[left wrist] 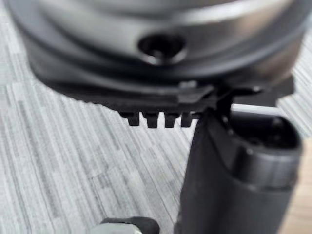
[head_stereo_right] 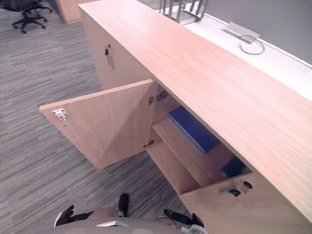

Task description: Walk over to the cabinet, pick up the folder, carry it to the office cabinet, place the folder inside the office cabinet, then close the office cabinet door

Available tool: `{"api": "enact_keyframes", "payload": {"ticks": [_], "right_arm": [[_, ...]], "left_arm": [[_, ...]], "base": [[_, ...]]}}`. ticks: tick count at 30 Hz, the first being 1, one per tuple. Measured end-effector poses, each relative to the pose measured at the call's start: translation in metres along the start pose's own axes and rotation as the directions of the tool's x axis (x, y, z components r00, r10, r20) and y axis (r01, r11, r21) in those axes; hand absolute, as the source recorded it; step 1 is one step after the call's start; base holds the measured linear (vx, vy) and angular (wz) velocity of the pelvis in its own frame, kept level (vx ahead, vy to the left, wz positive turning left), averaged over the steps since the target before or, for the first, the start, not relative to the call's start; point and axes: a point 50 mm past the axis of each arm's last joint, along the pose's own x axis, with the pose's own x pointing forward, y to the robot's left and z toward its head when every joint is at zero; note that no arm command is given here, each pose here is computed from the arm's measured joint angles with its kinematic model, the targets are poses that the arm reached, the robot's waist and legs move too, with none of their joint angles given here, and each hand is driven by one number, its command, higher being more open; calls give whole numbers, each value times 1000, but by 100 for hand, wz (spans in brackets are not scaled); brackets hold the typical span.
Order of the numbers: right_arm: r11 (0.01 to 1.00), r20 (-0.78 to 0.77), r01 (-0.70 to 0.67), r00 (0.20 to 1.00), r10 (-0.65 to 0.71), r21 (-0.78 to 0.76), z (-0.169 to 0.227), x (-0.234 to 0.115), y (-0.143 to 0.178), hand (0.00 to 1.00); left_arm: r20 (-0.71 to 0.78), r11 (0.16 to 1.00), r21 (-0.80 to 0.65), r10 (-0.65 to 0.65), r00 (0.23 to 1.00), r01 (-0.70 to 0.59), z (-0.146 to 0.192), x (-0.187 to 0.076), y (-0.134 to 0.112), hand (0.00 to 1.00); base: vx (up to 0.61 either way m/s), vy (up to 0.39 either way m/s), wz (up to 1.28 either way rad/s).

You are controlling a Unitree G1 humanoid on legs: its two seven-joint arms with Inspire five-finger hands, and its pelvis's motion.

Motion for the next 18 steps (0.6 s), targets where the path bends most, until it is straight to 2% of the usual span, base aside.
{"api": "enact_keyframes", "payload": {"ticks": [4,6,9,11,14,18], "right_arm": [[1000,9,6,1000,-6,22,4,1,-1,100],[1000,25,25,999,-26,16,11,2,-7,100],[999,38,19,999,-20,28,13,2,-4,100],[998,35,8,999,-10,59,11,1,3,100],[994,19,44,999,-46,97,1,-1,-9,100],[984,9,47,999,-49,170,4,1,-8,100]], "left_arm": [[0,999,-39,37,999,-37,2,1,6,100],[-18,999,-48,22,1000,-23,-4,-2,-1,100],[6,999,-46,27,1000,-27,5,0,0,100],[-3,993,-84,85,996,-85,5,2,17,100],[-30,989,-100,106,994,-108,-4,0,19,100],[39,994,-90,71,997,-67,20,5,9,100]], "base": [[-20,-13,10],[-35,89,-10],[-48,129,22],[-15,125,-6],[54,346,3],[34,341,62]]}}
